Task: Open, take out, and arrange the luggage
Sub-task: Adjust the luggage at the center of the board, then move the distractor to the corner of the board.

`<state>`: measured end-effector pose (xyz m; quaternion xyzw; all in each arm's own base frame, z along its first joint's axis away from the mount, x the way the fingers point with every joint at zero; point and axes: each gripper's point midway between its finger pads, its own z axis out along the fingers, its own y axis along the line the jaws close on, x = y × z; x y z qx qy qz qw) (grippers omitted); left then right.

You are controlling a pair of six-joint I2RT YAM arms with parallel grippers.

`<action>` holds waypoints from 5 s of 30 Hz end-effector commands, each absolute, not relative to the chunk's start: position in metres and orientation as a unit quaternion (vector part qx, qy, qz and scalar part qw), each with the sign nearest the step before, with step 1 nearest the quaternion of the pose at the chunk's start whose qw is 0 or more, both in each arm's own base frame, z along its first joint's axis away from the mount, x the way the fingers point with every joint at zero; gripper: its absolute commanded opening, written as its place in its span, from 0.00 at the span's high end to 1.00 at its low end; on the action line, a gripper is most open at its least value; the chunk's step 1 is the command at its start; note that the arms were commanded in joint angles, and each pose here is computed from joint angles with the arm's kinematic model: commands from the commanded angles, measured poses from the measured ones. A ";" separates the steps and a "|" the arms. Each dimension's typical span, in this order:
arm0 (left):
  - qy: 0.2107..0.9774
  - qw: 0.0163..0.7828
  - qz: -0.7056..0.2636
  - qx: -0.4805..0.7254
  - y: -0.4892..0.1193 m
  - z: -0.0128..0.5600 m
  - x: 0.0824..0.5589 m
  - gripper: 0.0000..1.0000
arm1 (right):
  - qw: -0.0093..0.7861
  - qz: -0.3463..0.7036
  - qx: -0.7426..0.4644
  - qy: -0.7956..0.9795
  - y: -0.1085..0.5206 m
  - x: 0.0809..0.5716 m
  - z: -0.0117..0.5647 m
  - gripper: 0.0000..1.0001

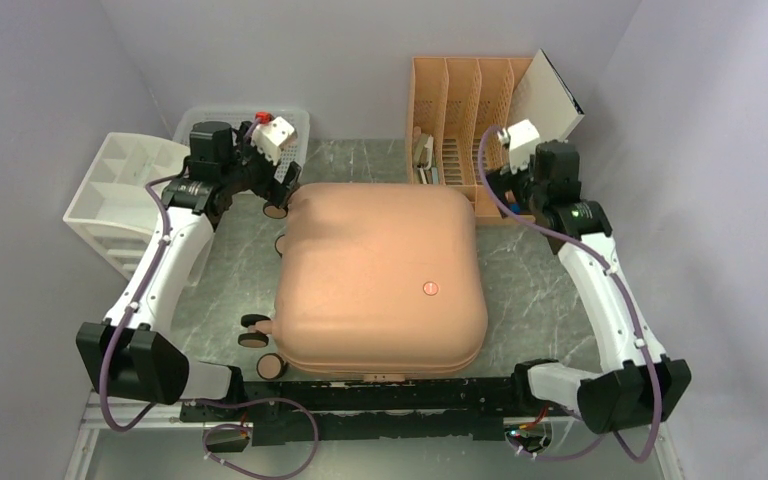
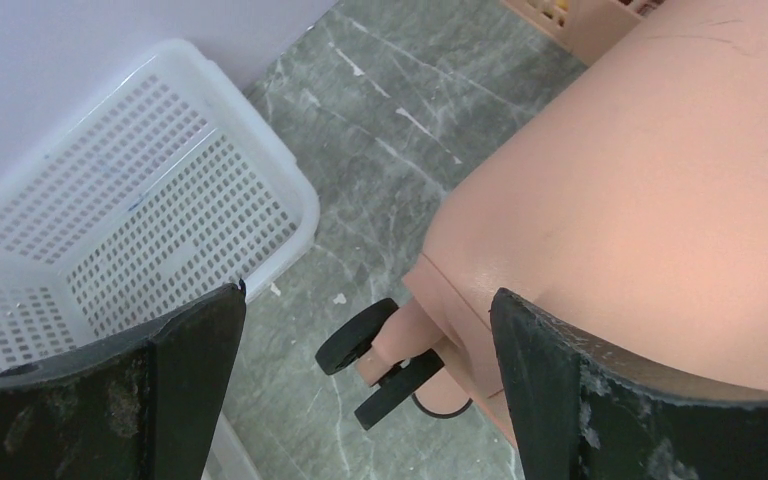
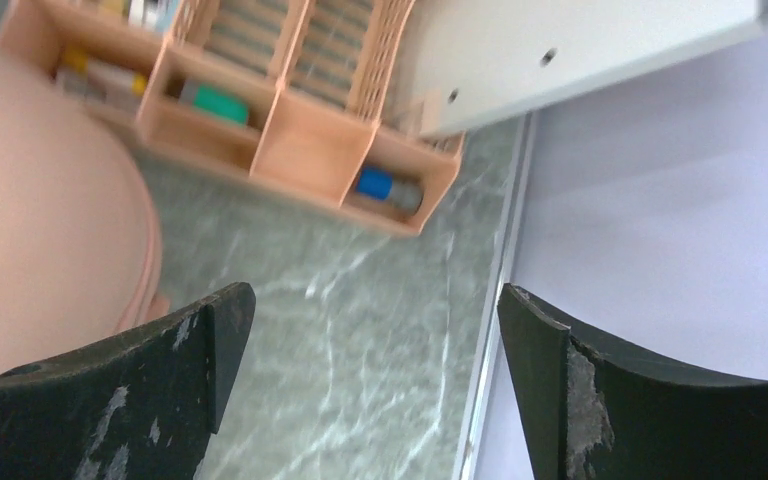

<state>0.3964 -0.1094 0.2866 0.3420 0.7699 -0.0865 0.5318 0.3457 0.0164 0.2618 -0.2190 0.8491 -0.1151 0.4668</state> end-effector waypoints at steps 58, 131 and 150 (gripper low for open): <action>0.757 0.483 -0.160 0.410 -0.126 0.220 0.339 0.03 | 0.396 -0.264 0.118 0.871 -0.167 0.605 0.075 1.00; 0.770 0.489 -0.136 0.387 -0.114 0.234 0.360 0.03 | 0.386 -0.317 0.177 0.848 -0.274 0.563 0.116 0.15; 0.782 0.502 0.030 0.368 -0.054 0.276 0.328 0.03 | 0.483 -0.063 -0.105 0.867 -0.061 0.451 0.277 0.00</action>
